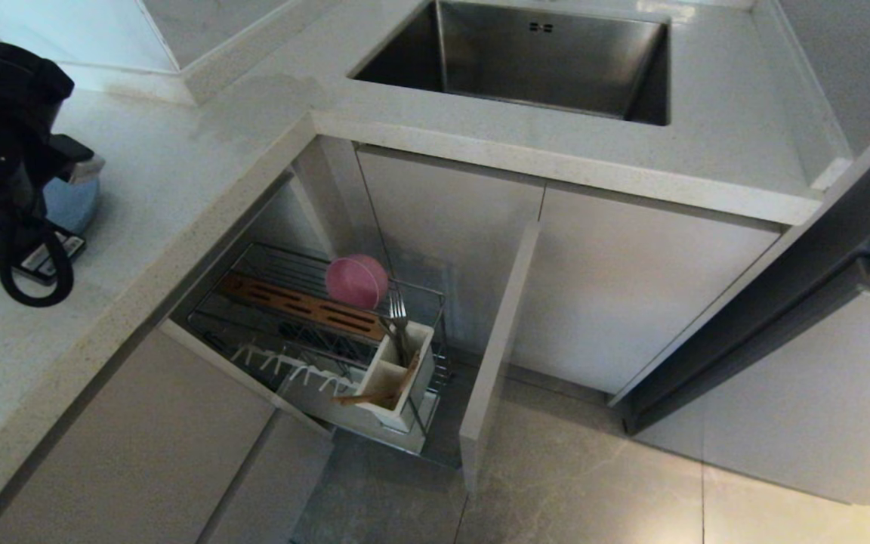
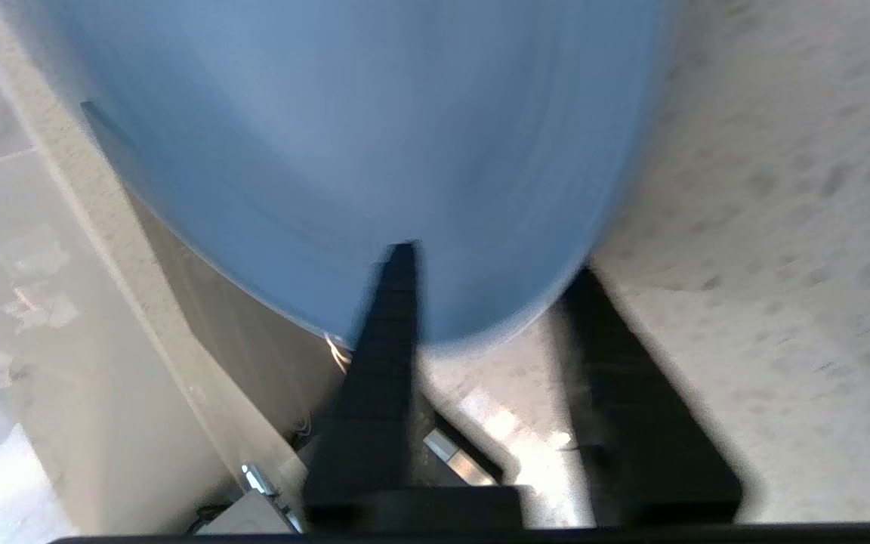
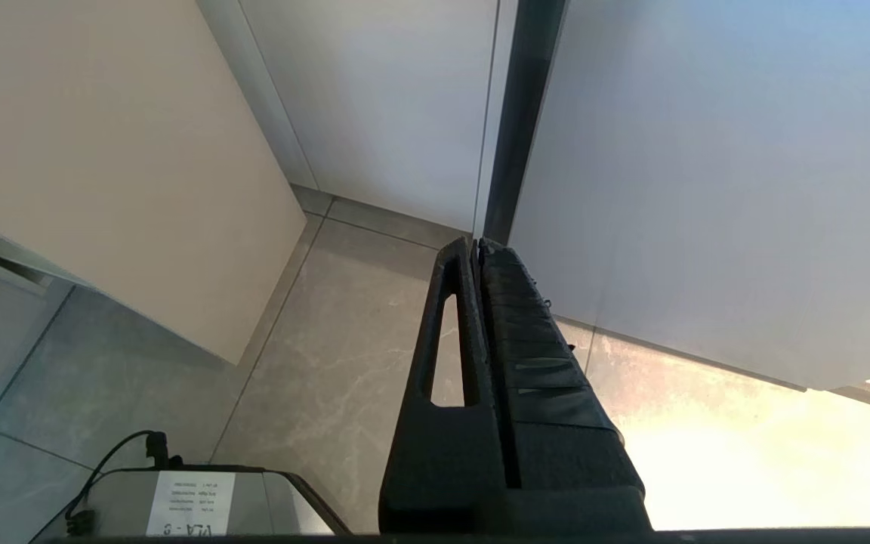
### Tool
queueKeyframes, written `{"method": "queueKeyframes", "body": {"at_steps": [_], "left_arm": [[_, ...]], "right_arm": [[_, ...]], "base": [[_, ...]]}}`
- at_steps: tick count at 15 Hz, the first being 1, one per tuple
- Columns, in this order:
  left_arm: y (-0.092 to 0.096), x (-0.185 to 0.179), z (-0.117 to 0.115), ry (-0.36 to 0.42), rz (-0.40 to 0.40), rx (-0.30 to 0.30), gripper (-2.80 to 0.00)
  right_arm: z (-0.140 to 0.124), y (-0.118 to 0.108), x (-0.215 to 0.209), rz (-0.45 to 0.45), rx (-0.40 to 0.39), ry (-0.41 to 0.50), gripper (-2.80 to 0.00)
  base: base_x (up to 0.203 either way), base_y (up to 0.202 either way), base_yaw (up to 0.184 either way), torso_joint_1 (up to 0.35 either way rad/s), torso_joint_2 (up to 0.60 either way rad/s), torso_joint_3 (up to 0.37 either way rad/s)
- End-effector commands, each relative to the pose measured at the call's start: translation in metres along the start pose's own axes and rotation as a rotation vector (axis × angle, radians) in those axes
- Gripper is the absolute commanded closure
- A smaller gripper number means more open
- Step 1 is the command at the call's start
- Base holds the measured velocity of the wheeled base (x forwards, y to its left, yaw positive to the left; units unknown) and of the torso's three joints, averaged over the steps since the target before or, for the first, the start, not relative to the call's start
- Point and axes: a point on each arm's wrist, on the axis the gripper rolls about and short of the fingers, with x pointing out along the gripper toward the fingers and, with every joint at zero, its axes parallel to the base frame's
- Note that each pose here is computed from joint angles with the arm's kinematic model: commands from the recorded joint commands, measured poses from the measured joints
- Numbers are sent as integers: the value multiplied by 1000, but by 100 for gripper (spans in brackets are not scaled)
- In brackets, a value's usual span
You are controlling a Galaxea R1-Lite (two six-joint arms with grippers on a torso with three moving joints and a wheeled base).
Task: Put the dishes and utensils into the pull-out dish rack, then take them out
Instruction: Take the plate out of the cupboard
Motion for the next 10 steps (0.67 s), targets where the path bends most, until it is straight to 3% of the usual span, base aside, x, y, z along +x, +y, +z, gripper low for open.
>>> {"method": "queueKeyframes", "body": {"at_steps": [1, 10], "left_arm": [[0, 0, -1, 4, 1, 5, -280], [23, -37, -10, -147, 21, -113, -280]], "right_arm": [[0, 0, 0, 0, 0, 1, 0], [0, 0, 0, 0, 0, 1, 0]], "base": [[0, 0, 0, 0, 0, 0], [0, 0, 0, 0, 0, 0]]}}
